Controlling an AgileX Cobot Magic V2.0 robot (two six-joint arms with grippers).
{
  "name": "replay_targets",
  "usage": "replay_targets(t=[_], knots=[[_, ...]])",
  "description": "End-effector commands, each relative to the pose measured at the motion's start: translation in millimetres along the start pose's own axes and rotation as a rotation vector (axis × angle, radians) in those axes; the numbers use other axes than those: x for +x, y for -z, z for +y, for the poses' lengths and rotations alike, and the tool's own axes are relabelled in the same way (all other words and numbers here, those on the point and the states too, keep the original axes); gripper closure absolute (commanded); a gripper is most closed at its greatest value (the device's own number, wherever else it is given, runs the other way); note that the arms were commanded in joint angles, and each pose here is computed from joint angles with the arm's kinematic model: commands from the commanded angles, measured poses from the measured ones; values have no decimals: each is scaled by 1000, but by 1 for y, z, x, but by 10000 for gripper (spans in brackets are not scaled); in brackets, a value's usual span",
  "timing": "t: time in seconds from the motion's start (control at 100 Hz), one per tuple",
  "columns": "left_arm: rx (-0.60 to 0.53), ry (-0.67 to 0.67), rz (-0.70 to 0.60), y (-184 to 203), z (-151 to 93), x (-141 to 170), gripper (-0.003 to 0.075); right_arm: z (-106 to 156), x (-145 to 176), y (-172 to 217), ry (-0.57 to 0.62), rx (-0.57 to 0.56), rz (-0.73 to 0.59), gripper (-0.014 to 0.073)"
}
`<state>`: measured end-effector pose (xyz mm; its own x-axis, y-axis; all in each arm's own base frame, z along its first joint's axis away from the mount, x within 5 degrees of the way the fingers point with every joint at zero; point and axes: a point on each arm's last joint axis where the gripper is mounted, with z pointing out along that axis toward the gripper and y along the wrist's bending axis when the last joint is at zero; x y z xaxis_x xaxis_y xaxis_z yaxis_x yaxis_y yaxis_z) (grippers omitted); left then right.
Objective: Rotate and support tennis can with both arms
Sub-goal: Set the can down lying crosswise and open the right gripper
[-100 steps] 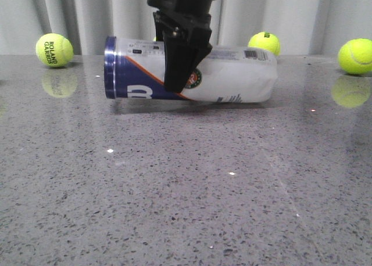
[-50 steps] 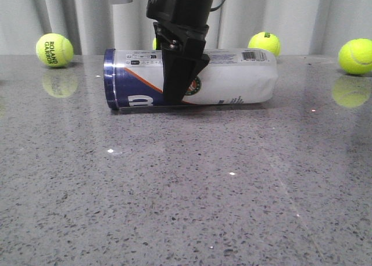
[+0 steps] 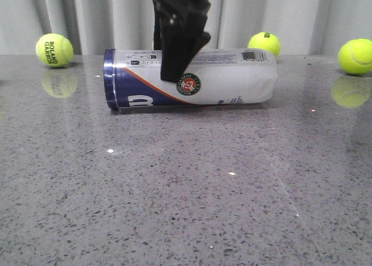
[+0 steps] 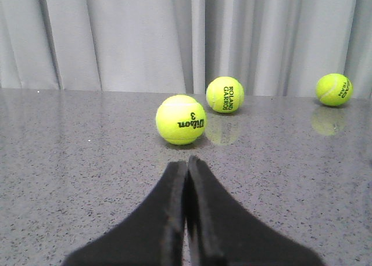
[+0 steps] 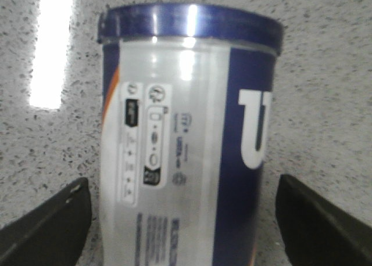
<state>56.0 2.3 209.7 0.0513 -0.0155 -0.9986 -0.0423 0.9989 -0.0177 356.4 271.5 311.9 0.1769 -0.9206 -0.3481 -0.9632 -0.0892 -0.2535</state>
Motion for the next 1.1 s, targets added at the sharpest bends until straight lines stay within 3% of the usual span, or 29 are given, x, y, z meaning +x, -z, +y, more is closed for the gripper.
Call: replay_targets(t=[0.0,0.14,0.31,0.5,0.63,0.84,1.09], knots=[[-3,12,-63,1,1,6,740,12,-9,52,-13,19,-36,-40],[-3,12,-63,1,1,6,740,17,-11,76,-161,56,-65,-39],[-3,12,-63,1,1,6,740,23,-9,106,-641,117,-94,-39],[-3,12,-63,1,1,6,740,26,1,118,-937,203,-59,-26],[-3,12,-63,1,1,6,740,37,11,119,-1046,220,-14,46],[-3,12,-63,1,1,6,740,68,30,115,-1117,179,62,268],[-3,12,-63,1,1,6,740,105,47,132,-1180,226,-32,517]])
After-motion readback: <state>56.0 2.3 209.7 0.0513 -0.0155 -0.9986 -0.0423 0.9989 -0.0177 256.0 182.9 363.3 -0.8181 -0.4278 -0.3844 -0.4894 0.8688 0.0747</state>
